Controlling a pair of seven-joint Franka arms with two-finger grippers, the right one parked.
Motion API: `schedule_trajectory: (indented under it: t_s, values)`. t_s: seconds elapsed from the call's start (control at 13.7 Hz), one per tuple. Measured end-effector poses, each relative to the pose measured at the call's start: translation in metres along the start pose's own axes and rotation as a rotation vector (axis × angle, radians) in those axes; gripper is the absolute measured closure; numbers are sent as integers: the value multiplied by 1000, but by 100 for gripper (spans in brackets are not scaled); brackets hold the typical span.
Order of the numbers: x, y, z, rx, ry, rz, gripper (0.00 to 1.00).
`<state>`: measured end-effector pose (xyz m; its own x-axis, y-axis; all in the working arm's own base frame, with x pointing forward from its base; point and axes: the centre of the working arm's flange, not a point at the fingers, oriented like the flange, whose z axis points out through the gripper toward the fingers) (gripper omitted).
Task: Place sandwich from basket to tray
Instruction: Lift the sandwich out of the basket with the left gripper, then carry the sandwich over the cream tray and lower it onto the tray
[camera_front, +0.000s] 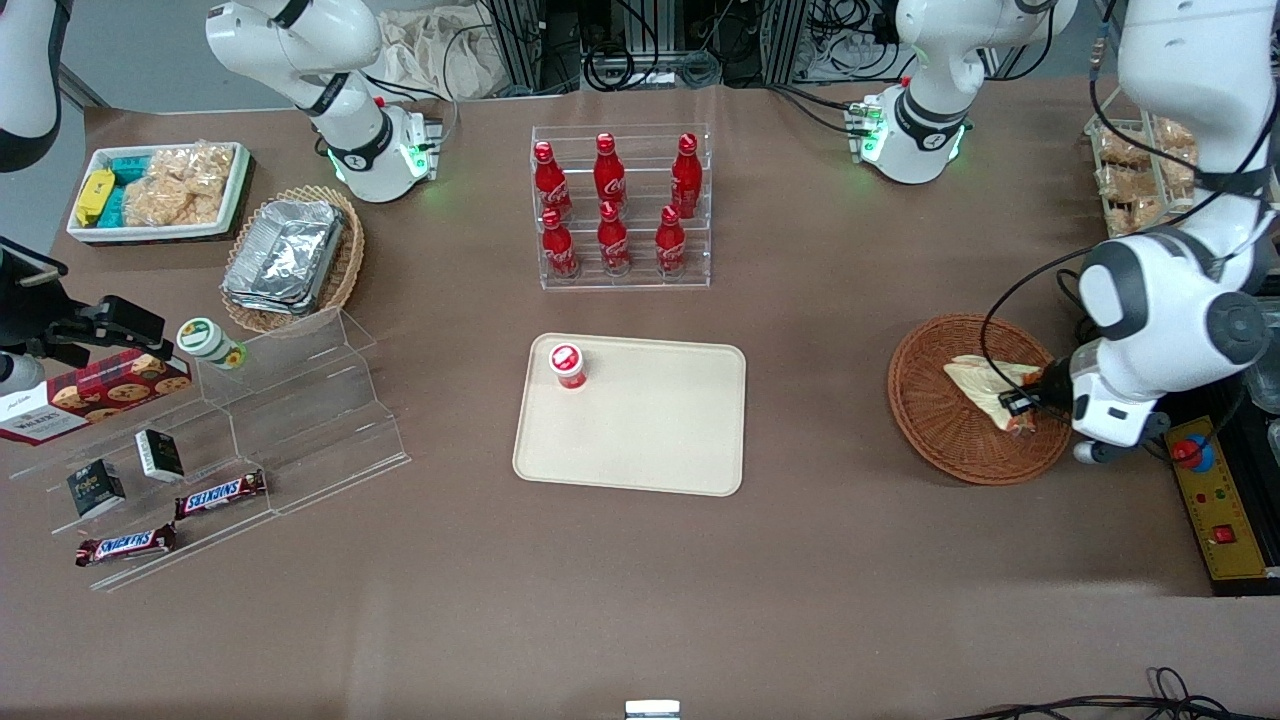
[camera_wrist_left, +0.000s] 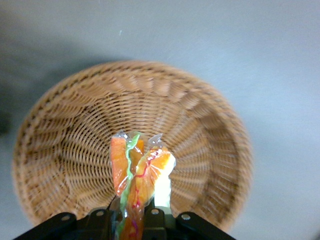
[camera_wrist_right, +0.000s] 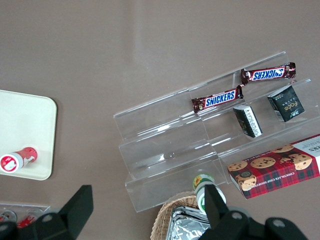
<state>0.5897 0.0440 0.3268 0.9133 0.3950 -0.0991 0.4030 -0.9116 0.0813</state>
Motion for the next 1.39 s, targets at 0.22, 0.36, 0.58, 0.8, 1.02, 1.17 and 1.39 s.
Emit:
schedule_trajectory:
  t_s: [0.22,0.36,0.58,0.8,1.02,1.17,1.39]
  values:
    - [-5,19,-107,-11,3,43,81]
    - [-24,35,-178,4,-10,92,82]
    - [-70,74,-264,36,-18,183,81]
    - [-131,157,-293,78,24,226,81]
    - [-198,239,-272,114,20,284,81]
    - [-217,277,-243,128,12,319,81]
    - [-213,327,-178,112,24,311,81]
